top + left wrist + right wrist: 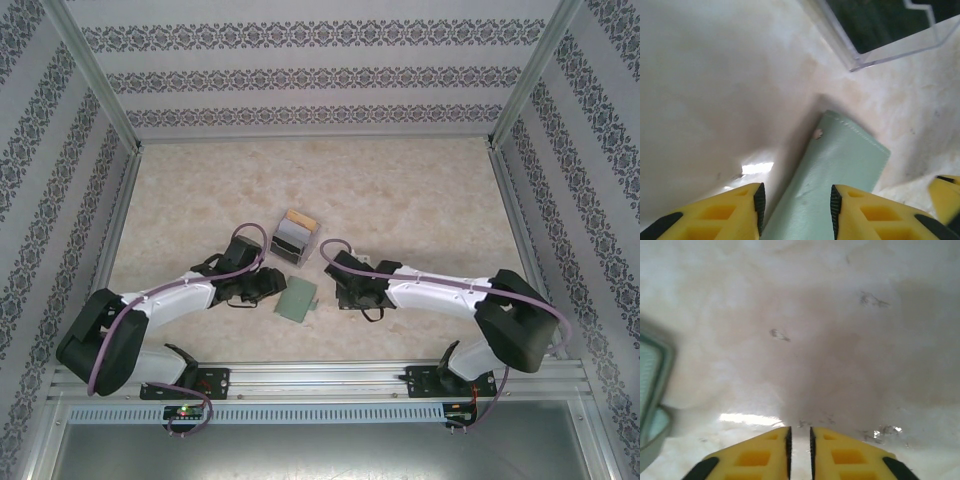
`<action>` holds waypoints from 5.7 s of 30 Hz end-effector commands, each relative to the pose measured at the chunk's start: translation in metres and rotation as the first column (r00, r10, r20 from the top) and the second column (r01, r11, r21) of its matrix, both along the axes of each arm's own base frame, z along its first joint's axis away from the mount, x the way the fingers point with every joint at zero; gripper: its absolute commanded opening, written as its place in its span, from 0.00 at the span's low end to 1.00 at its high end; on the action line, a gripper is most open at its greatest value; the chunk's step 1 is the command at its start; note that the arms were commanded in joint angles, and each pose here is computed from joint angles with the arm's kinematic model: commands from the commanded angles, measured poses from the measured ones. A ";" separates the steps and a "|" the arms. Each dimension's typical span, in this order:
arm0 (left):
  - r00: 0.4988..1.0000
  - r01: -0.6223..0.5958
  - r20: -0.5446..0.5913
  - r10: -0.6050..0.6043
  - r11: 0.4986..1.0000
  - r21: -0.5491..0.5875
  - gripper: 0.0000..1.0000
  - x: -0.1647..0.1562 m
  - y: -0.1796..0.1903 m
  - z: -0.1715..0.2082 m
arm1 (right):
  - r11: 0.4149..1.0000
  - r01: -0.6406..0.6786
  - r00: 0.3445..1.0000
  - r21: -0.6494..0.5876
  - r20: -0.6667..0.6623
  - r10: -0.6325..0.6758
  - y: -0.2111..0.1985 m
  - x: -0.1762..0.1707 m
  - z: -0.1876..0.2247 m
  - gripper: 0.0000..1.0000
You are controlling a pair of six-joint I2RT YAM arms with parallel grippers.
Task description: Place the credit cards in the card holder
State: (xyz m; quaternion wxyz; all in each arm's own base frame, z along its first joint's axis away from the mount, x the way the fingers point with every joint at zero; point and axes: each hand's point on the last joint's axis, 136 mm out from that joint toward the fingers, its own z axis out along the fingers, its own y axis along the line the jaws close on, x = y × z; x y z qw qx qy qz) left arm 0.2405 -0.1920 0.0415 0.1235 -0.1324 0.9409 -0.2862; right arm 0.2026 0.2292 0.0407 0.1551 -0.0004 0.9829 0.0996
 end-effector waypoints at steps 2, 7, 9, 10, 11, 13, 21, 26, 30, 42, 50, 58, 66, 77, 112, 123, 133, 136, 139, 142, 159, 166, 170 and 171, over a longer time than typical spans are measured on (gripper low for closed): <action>1.000 0.012 0.011 -0.013 0.998 0.060 0.42 -0.007 0.010 0.003 | 0.971 -0.113 0.992 0.211 0.076 0.099 0.054 0.012 0.044 0.26; 0.999 0.028 0.015 -0.029 0.997 0.068 0.42 -0.004 0.007 0.005 | 0.967 -0.178 0.984 0.183 0.044 0.173 0.090 0.012 0.045 0.49; 0.999 0.034 0.013 -0.035 0.997 0.076 0.43 -0.003 0.008 0.004 | 0.980 -0.163 0.987 0.118 0.019 0.161 0.087 0.014 0.033 0.50; 0.999 0.038 0.014 -0.039 0.996 0.075 0.43 -0.003 0.007 0.005 | 0.986 -0.147 0.989 0.084 0.013 0.146 0.082 0.015 0.027 0.52; 0.999 0.043 0.011 -0.044 0.996 0.076 0.43 -0.003 0.006 0.004 | 0.988 -0.139 0.990 0.069 0.004 0.139 0.079 0.015 0.021 0.54; 0.999 0.042 0.011 -0.043 0.996 0.074 0.43 -0.002 0.006 0.005 | 0.988 -0.135 0.990 0.068 -0.038 0.138 0.076 0.011 0.011 0.53; 0.998 0.056 0.023 -0.058 0.995 0.080 0.50 -0.003 0.004 0.013 | 0.986 -0.140 0.981 0.091 -0.119 0.150 0.060 -0.011 -0.012 0.27; 1.000 0.020 0.017 -0.022 0.994 0.109 0.54 -0.003 0.005 0.014 | 0.985 -0.139 0.981 0.104 -0.124 0.151 0.040 -0.009 -0.016 0.13; 0.999 -0.039 0.010 0.038 0.993 0.112 0.54 0.001 0.005 0.014 | 0.979 -0.181 0.972 0.093 -0.134 0.192 0.022 -0.004 -0.014 0.13; 0.986 -0.164 0.032 0.161 0.979 0.121 0.70 0.051 -0.004 0.042 | 0.976 -0.174 0.981 0.133 -0.068 0.184 -0.013 0.042 0.059 0.51; 0.955 -0.294 0.022 0.295 0.955 -0.031 0.86 0.103 0.010 0.047 | 0.935 -0.190 0.981 0.301 0.108 0.164 0.017 0.148 0.107 0.62; 0.934 -0.329 0.063 0.351 0.917 -0.225 0.98 0.154 0.019 0.050 | 0.899 -0.197 0.980 0.390 0.105 0.169 0.059 0.204 0.096 0.66; 0.944 -0.308 0.022 0.329 0.905 -0.294 0.96 0.173 0.005 0.041 | 0.879 -0.122 0.992 0.461 0.017 0.129 0.077 0.236 0.068 0.67; 0.984 -0.151 0.034 0.175 0.918 -0.368 0.93 0.189 -0.046 0.042 | 0.825 -0.032 0.996 0.564 -0.050 0.072 0.053 0.220 0.059 0.63; 0.984 -0.158 0.014 0.180 0.895 -0.418 0.94 0.141 -0.055 0.075 | 0.947 -0.265 0.955 0.180 0.184 0.232 0.017 0.128 0.101 0.44; 0.993 -0.107 -0.008 0.116 0.879 -0.465 0.95 0.156 -0.096 0.064 | 0.964 -0.181 0.975 0.196 0.166 0.149 -0.002 0.124 0.092 0.45; 0.996 -0.051 0.035 0.077 0.877 -0.478 0.95 0.191 -0.116 0.068 | 0.961 -0.238 0.965 0.141 0.149 0.217 0.000 0.114 0.088 0.44; 0.994 -0.074 0.041 0.101 0.903 -0.423 0.94 0.189 -0.104 0.068 | 0.968 -0.244 0.962 0.054 0.141 0.235 0.002 0.118 0.086 0.43; 0.981 -0.174 0.029 0.193 0.930 -0.324 0.95 0.183 -0.069 0.062 | 0.970 -0.240 0.961 -0.031 0.134 0.242 0.003 0.126 0.083 0.42; 0.956 -0.267 0.062 0.288 0.936 -0.228 0.96 0.176 -0.024 0.062 | 0.964 -0.256 0.956 -0.078 0.129 0.264 0.013 0.133 0.082 0.42; 0.874 -0.443 0.245 0.420 0.895 0.046 1.00 0.124 0.081 0.081 | 0.895 -0.273 0.949 -0.353 0.055 0.312 0.035 0.164 0.048 0.41; 0.856 -0.469 0.274 0.439 0.881 0.054 1.00 0.115 0.090 0.081 | 0.867 -0.293 0.941 -0.403 0.039 0.337 0.042 0.166 0.040 0.42; 0.856 -0.463 0.291 0.428 0.884 0.063 1.00 0.114 0.092 0.084 | 0.842 -0.294 0.938 -0.453 0.030 0.344 0.041 0.168 0.032 0.41; 0.858 -0.461 0.290 0.424 0.885 0.069 1.00 0.114 0.092 0.083 | 0.835 -0.288 0.939 -0.468 0.032 0.342 0.040 0.169 0.031 0.41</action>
